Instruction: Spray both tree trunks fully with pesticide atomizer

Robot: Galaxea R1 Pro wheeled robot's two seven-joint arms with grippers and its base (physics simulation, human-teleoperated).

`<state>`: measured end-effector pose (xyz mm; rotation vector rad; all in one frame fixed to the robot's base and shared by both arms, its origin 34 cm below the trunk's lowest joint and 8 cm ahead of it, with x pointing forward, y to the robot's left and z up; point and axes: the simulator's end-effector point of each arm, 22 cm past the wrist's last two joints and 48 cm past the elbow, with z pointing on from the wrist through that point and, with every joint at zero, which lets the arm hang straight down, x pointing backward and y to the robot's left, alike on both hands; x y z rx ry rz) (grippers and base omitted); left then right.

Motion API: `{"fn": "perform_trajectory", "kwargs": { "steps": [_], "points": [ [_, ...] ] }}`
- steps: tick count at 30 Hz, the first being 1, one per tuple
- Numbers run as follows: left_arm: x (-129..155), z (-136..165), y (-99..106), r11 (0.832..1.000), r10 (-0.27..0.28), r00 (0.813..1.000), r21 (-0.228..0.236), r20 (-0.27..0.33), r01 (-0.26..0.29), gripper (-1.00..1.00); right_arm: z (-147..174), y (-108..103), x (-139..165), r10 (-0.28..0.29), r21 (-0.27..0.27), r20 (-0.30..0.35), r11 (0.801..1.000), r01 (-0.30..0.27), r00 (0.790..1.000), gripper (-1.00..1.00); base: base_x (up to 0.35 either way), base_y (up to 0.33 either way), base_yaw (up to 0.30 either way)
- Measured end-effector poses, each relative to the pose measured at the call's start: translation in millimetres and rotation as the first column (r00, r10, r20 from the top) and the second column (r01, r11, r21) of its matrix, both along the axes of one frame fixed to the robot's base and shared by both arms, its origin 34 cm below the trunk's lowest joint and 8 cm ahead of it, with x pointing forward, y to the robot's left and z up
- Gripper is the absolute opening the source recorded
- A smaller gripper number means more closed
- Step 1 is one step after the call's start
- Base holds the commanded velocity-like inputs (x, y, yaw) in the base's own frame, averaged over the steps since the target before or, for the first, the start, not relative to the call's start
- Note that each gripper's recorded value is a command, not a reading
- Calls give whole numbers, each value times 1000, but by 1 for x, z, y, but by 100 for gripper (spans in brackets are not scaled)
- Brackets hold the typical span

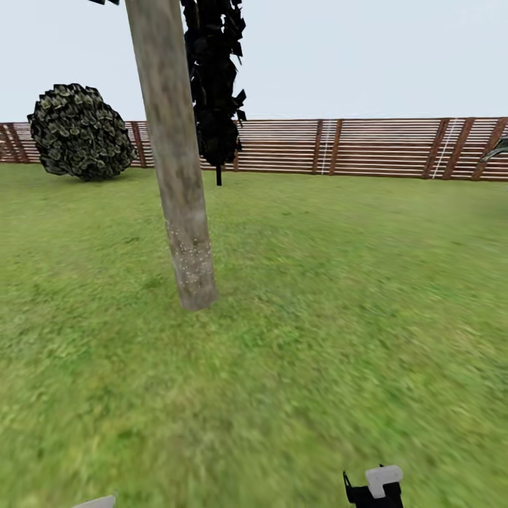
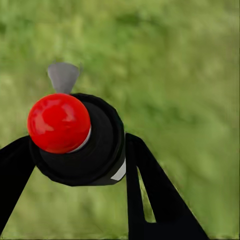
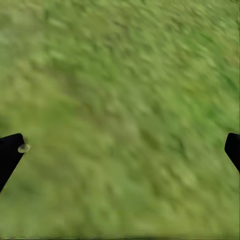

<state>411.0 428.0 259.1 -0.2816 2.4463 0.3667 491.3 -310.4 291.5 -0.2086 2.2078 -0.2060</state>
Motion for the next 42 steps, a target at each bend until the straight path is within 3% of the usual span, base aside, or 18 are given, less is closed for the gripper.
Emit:
{"fn": "perform_trajectory", "kwargs": {
  "steps": [11,22,34,42],
  "points": [
    [-3,-3,-1,1000,1,1000,-2,-8,-1,-100,-4,1,-3,0,1,-10,1000,0,1000,100,-211,-3,277],
    [-5,-5,-1,1000,0,1000,-1,-16,0,-100,-7,1,-6,0,1,-19,1000,0,1000,100,-9,0,276],
    [-1,19,0,1000,2,1000,1,-24,-2,-100,16,4,-2,1,6,-27,1000,-1,1000,100,0,0,277],
    [-4,17,0,1000,4,1000,0,-31,-4,-100,14,5,-3,1,6,-32,1000,-1,999,100,0,0,277]
  ]
}}
